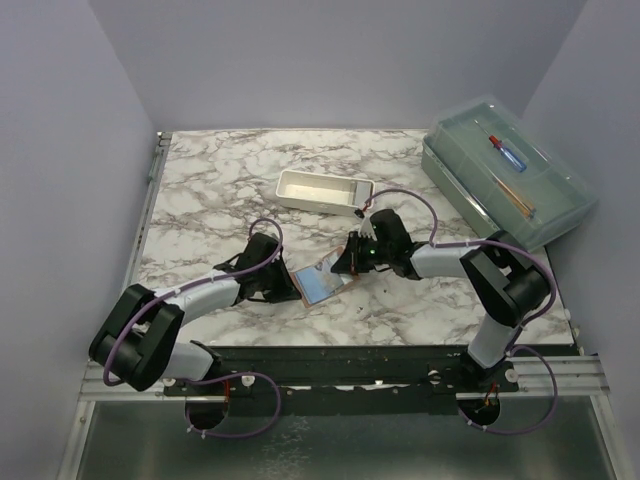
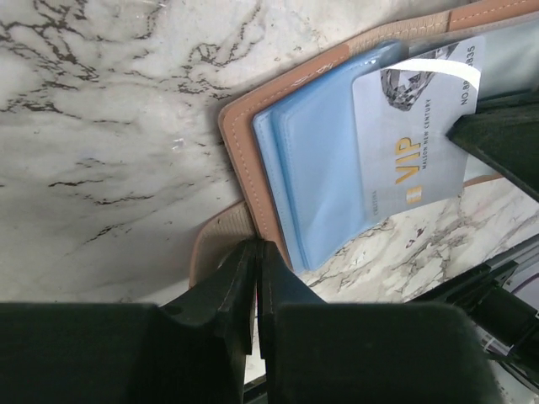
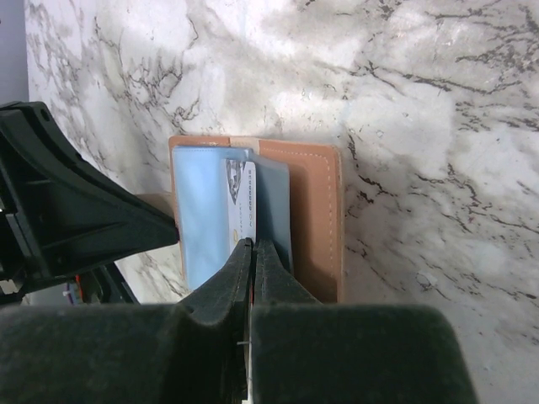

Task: Put the credit cards into the card holder
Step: Insert the credit card into the card holder.

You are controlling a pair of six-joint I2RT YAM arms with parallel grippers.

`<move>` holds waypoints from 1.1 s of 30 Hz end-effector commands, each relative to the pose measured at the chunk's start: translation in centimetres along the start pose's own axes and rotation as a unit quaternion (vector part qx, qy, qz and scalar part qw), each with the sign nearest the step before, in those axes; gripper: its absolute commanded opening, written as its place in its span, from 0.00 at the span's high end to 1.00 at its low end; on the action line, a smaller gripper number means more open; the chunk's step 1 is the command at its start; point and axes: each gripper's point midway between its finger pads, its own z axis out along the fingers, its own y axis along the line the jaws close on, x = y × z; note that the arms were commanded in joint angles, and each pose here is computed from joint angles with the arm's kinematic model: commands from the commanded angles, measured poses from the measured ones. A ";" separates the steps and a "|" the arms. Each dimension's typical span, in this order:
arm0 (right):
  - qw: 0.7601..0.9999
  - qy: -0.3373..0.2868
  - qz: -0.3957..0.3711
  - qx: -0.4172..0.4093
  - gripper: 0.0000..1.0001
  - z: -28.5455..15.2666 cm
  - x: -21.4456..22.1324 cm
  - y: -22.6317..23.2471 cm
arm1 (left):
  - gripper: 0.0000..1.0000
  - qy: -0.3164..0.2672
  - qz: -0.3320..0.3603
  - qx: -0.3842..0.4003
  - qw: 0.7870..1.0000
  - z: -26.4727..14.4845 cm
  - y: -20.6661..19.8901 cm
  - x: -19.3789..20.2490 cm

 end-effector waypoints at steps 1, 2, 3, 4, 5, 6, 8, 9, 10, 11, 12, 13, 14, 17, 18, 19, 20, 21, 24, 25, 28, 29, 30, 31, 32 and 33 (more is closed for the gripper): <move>1.000 0.009 0.017 0.001 0.99 0.5 1.6 0.1 | 0.90 0.004 -0.011 -0.040 0.999 1.1 2.5 0.8; 1.000 0.008 0.020 0.002 0.99 0.6 1.7 0.3 | 0.91 0.006 -0.013 -0.039 0.999 1.2 2.6 1.0; 1.000 0.008 0.026 0.001 0.98 0.8 2.0 0.5 | 0.92 0.007 -0.014 -0.037 0.999 1.3 2.6 1.0; 0.999 0.008 0.033 -0.003 0.97 1.0 2.2 0.8 | 0.92 0.009 -0.016 -0.034 0.999 1.4 2.5 1.1; 0.999 0.008 0.038 -0.011 0.96 1.1 2.4 1.1 | 0.93 0.012 -0.017 -0.031 0.999 1.5 2.4 1.2; 0.999 0.008 0.042 -0.018 0.95 1.3 2.5 1.3 | 0.93 0.013 -0.017 -0.027 0.999 1.5 2.3 1.2; 0.999 0.020 0.044 -0.011 0.94 1.4 2.8 1.1 | 0.93 0.014 -0.017 -0.024 0.999 1.5 2.1 1.2; 0.999 0.021 0.032 0.006 0.93 1.3 2.6 0.7 | 0.93 0.013 -0.015 -0.023 1.000 1.4 2.1 1.2; 0.999 0.022 0.025 0.028 0.88 1.1 2.4 0.2 | 0.93 0.011 -0.014 -0.022 1.000 1.4 2.0 1.0; 0.999 0.024 0.015 0.043 0.82 0.9 2.0 0.0 | 0.93 0.008 -0.012 -0.020 1.000 1.3 1.9 1.0; 0.997 0.029 0.006 0.065 0.78 0.7 1.8 -0.5 | 0.93 0.006 -0.012 -0.019 1.000 1.2 1.8 0.9; 0.997 0.035 -0.001 0.075 0.75 0.5 1.5 -0.5 | 0.93 0.006 -0.011 -0.018 1.000 1.2 1.8 0.9; 0.996 0.036 -0.007 0.085 0.72 0.3 1.3 -0.7 | 0.93 0.006 -0.010 -0.017 1.000 1.2 1.7 0.8; 0.993 0.039 -0.020 0.108 0.62 -0.4 1.0 -1.0 | 0.93 0.007 -0.009 -0.018 1.000 1.2 1.7 0.9; 0.992 0.043 -0.019 0.114 0.61 -0.6 1.2 -1.1 | 0.94 0.007 -0.008 -0.017 1.000 1.2 1.7 0.8; 0.992 0.045 -0.020 0.115 0.60 -0.7 1.2 -1.1 | 0.94 0.006 -0.008 -0.016 1.000 1.2 1.6 0.8; 0.992 0.046 -0.021 0.112 0.59 -0.6 1.3 -0.9 | 0.94 0.006 -0.008 -0.014 1.000 1.1 1.6 0.8; 0.992 0.048 -0.022 0.111 0.59 -0.4 1.5 -0.8 | 0.94 0.004 -0.008 -0.011 1.000 1.1 1.4 0.7; 0.992 0.055 -0.016 0.109 0.60 0.3 2.3 -0.8 | 0.94 0.007 -0.004 0.000 1.000 0.9 0.7 0.5; 0.993 0.055 -0.012 0.105 0.60 0.6 2.4 -0.7 | 0.94 0.009 -0.004 0.003 1.000 1.0 0.4 0.4; 0.997 0.045 -0.001 0.064 0.62 1.0 2.5 0.6 | 0.97 0.016 0.000 0.011 1.000 1.3 -0.5 0.0; 0.998 0.043 0.005 0.052 0.63 1.0 2.5 0.9 | 0.97 0.018 0.002 0.014 1.000 1.4 -0.8 -0.1; 0.998 0.038 0.011 0.045 0.63 1.0 2.4 1.3 | 0.97 0.018 0.004 0.018 1.000 1.5 -1.3 -0.3; 0.998 0.034 0.014 0.041 0.64 0.9 2.4 1.4 | 0.98 0.017 0.009 0.023 1.000 1.6 -1.8 -0.5; 0.999 0.031 0.015 0.040 0.64 0.7 2.3 1.5 | 0.98 0.016 0.012 0.026 0.999 1.6 -2.2 -0.6; 0.999 0.028 0.016 0.043 0.65 0.6 2.2 1.4 | 0.98 0.015 0.013 0.030 0.999 1.6 -2.7 -0.8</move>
